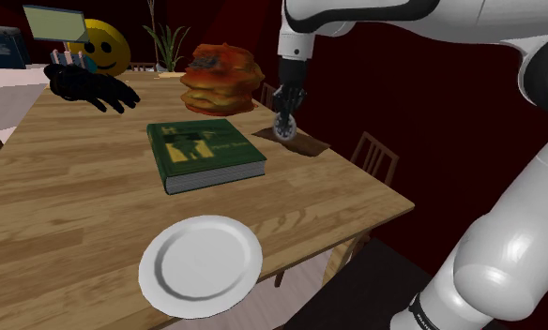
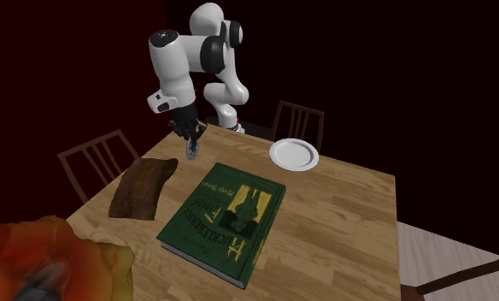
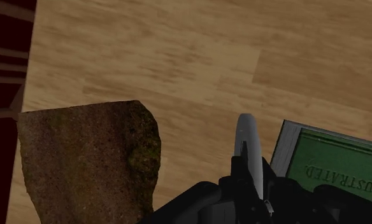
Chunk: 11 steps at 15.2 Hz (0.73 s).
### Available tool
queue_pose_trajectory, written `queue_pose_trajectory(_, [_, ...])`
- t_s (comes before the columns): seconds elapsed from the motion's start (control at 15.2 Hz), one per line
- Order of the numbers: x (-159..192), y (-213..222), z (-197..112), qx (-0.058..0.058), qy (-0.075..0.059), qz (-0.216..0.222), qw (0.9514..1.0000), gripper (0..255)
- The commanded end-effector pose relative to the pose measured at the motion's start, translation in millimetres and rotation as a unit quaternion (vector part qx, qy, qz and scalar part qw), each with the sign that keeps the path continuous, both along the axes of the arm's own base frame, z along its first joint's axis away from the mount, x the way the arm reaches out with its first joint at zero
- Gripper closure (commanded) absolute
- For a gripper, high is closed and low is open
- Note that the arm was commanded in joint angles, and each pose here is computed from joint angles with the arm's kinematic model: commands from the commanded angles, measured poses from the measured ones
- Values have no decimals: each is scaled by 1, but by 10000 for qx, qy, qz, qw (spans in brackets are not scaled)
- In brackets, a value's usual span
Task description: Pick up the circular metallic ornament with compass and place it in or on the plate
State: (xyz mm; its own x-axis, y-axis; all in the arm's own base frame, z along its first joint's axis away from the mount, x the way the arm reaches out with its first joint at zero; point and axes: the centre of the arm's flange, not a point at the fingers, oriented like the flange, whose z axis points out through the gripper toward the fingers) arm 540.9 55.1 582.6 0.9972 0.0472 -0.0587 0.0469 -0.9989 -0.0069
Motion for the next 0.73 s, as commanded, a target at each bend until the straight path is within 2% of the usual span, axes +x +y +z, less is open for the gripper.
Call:
queue_pose_trajectory(0.0, [-12, 22, 2, -3, 1, -6, 10000, 255])
queue_pose_trajectory(0.66, [-73, 139, 7, -3, 1, -6, 10000, 255])
